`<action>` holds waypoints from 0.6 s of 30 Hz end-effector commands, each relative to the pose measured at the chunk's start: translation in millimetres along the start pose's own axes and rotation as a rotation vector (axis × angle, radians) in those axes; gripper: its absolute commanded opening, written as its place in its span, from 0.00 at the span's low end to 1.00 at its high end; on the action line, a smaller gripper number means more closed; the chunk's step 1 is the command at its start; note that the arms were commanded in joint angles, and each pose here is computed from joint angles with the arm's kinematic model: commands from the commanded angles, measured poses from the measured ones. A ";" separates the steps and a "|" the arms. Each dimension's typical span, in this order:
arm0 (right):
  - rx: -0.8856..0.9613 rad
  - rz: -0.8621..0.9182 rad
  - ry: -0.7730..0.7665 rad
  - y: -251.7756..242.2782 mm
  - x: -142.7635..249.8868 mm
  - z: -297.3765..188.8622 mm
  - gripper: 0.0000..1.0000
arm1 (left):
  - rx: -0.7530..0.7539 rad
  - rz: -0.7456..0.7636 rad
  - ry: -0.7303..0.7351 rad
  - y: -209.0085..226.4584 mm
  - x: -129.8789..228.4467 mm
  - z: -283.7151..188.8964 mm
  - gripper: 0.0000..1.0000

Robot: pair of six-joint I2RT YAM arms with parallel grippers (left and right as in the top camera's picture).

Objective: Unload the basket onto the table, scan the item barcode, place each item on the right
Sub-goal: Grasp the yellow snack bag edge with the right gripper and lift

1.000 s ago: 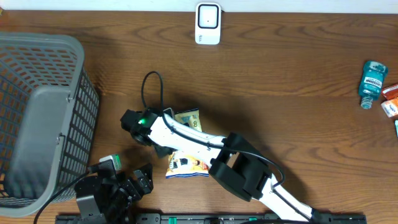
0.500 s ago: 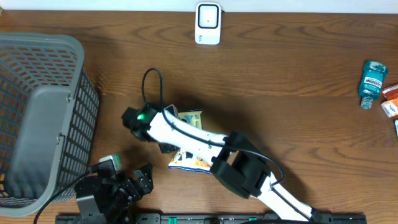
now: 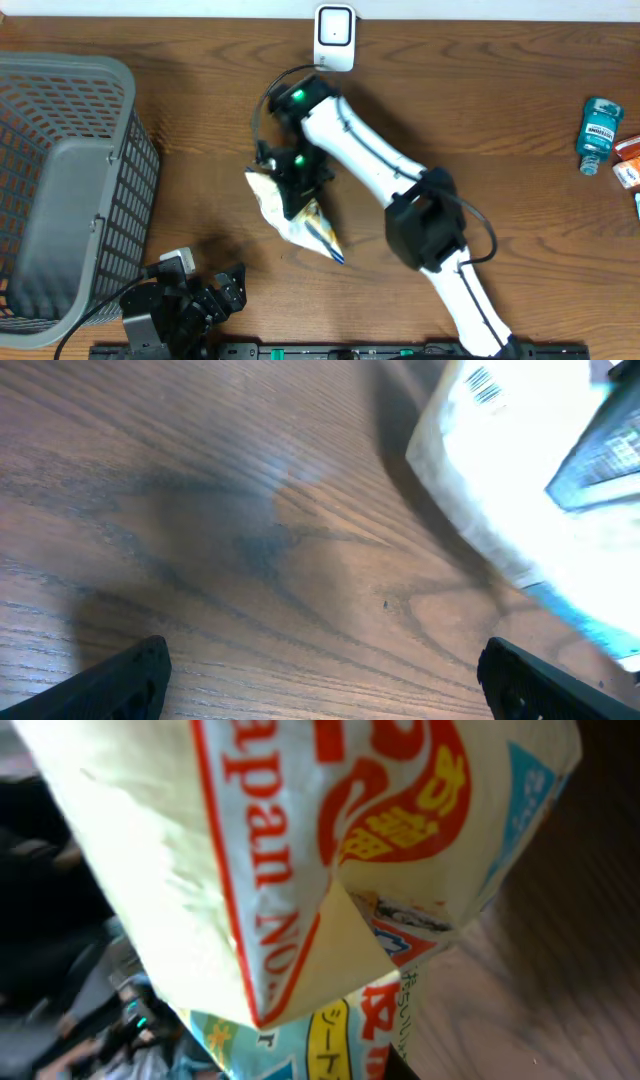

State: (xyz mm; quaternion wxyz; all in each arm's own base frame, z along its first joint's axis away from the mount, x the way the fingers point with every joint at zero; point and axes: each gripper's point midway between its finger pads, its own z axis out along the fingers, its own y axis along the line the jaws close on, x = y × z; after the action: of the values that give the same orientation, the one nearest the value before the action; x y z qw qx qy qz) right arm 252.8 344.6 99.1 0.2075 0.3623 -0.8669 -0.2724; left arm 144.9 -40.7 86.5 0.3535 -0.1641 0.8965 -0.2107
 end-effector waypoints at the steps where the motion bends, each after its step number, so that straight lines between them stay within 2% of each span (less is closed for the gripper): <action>1: -0.248 -0.219 -0.131 33.8 -9.2 -28.1 0.01 | -0.005 -0.002 0.039 2.7 10.0 1.0 0.99; 7: -0.381 -0.299 -0.228 45.1 -15.9 -47.6 0.01 | -0.005 -0.002 0.039 2.7 10.0 1.0 0.98; 18: -0.448 -0.717 -0.364 72.7 -18.8 -51.4 0.01 | -0.005 -0.002 0.039 2.7 10.0 1.0 0.98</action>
State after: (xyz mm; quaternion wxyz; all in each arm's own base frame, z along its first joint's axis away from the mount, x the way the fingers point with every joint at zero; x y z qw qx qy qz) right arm 263.0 370.4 151.7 0.0844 0.4886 -0.7012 -0.5123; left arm 144.9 -40.7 86.5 0.3535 -0.1641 0.8965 -0.2107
